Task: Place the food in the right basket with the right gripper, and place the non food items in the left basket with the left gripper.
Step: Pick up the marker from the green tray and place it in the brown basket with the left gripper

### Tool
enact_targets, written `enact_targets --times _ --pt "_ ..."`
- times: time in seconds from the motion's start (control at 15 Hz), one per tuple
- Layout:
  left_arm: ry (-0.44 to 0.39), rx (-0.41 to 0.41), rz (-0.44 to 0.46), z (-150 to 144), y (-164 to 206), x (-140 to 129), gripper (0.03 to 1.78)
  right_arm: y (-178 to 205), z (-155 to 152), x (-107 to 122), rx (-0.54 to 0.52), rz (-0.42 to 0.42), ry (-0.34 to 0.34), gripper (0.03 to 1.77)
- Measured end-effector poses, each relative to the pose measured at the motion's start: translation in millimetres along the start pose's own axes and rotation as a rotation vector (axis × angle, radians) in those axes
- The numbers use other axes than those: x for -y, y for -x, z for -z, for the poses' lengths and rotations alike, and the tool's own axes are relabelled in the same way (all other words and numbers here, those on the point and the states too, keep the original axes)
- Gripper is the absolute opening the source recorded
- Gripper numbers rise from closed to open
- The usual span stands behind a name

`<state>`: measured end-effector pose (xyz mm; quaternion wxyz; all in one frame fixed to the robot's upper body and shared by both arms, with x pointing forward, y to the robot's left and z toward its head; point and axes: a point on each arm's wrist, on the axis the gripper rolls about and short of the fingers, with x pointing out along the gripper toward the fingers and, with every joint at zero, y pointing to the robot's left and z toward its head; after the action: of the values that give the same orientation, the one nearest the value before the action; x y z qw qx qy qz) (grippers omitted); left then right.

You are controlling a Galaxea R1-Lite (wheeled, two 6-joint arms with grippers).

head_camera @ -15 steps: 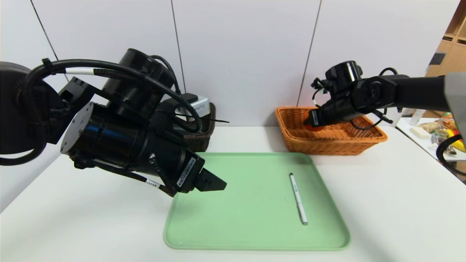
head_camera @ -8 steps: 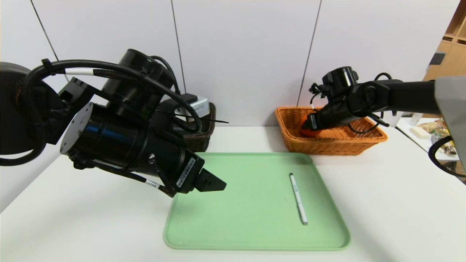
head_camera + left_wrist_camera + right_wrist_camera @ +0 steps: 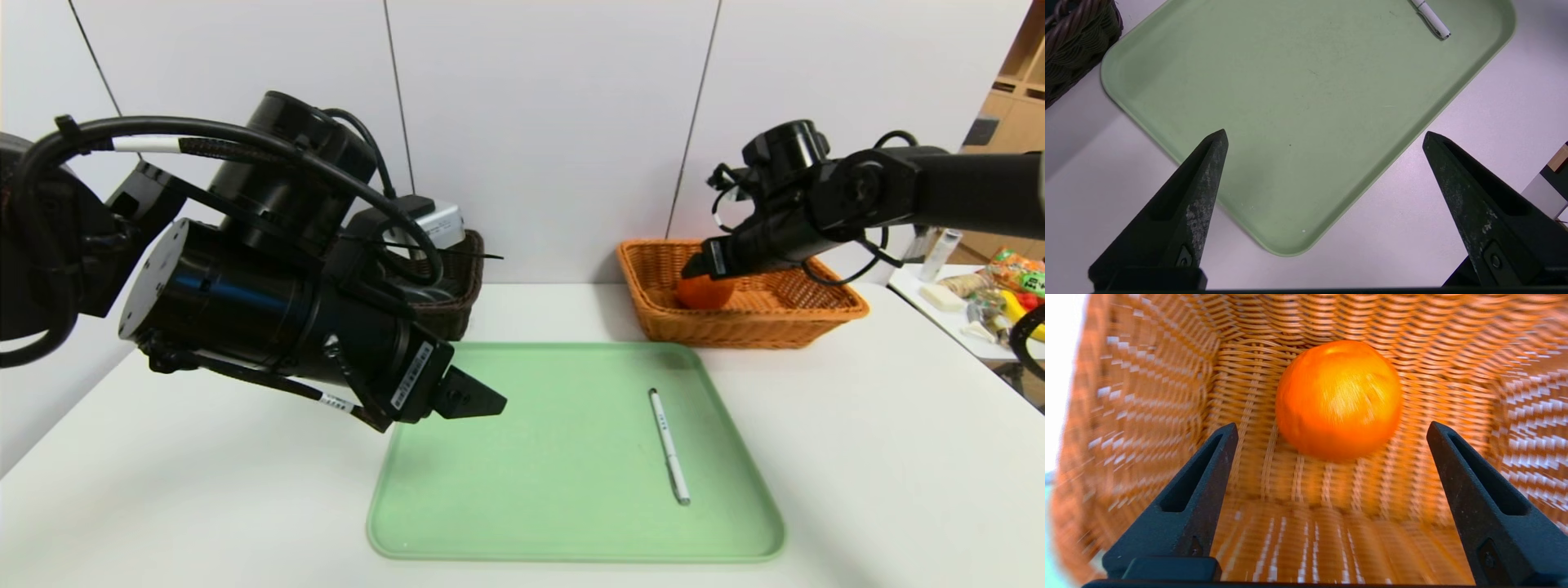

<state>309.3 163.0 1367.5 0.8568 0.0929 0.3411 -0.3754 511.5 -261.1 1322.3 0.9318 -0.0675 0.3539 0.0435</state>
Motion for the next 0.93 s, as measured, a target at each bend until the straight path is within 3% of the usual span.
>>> enact_targets --times 0.2,0.53,0.73,0.93 --pt "-0.010 0.002 -0.002 0.4 -1.9 -0.2 1.69 44.8 -10.4 6.1 0.050 0.004 -0.013 1.64" --pt "-0.018 0.039 0.004 -1.8 -10.2 -1.4 1.69 139.0 -9.5 18.8 0.092 0.004 -0.127 1.67" --pt "-0.038 0.121 0.011 -8.0 -15.4 -1.2 1.69 192.8 9.0 26.2 0.080 0.010 -0.203 1.68" --pt "-0.091 0.168 0.036 -16.2 -28.6 5.3 1.69 224.9 43.2 27.5 0.044 0.011 -0.222 1.69"
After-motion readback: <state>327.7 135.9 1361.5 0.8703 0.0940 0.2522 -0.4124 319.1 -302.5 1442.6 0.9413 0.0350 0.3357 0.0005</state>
